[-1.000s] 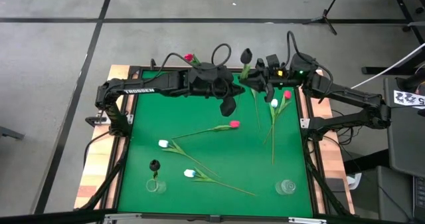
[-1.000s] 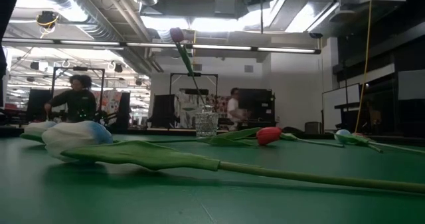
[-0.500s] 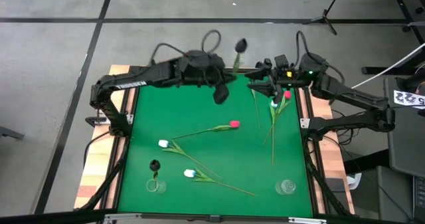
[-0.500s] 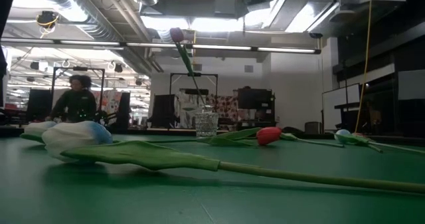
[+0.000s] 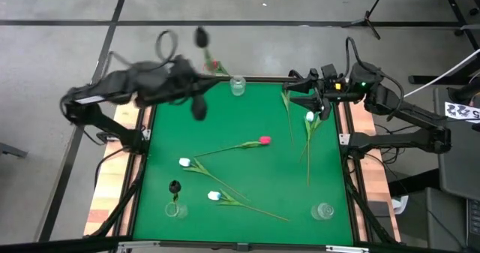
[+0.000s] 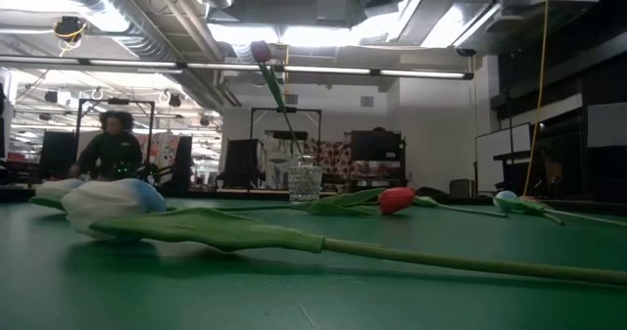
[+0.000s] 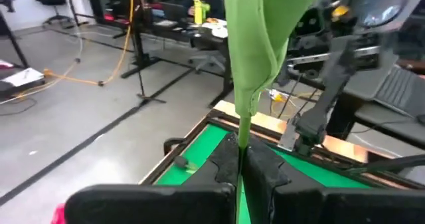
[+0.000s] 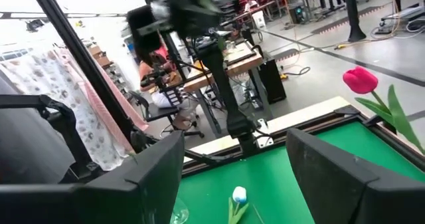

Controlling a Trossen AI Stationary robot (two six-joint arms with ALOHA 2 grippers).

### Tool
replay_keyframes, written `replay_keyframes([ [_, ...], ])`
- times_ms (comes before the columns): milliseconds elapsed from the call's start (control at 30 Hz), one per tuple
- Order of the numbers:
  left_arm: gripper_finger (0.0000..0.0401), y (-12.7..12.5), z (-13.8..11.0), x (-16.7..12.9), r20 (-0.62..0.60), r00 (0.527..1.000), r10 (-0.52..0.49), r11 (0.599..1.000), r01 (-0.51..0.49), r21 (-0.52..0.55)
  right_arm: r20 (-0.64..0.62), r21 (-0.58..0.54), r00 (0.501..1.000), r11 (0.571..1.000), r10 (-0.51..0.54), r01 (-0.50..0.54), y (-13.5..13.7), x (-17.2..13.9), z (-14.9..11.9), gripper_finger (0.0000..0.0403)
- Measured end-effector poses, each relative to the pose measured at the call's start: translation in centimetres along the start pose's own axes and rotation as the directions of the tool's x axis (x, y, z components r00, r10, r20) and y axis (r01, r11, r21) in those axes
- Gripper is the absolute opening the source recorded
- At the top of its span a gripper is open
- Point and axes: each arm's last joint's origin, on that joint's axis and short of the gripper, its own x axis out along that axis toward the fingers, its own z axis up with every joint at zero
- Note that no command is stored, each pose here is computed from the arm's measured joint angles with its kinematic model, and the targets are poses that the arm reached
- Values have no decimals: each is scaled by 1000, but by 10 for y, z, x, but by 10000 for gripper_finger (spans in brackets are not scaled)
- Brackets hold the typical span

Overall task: Sort flowers into vase by color
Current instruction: Put the left black flower into the bottom left transparent vase

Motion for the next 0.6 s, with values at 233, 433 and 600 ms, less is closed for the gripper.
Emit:
replay_keyframes([
  [233, 3, -36, -17, -50, -66, 986, -152, 988, 153, 10, 8, 3, 999, 999, -44, 44, -2, 1, -1, 264],
  [433, 3, -59, -34, -84, -100, 978, -184, 982, 187, 19, 6, 26, 998, 998, -55, 55, -2, 1, -1, 264],
  [600, 3, -73, -44, -118, -81, 966, -245, 969, 247, 25, 21, 39, 995, 995, -95, 94, -4, 1, -1, 264],
])
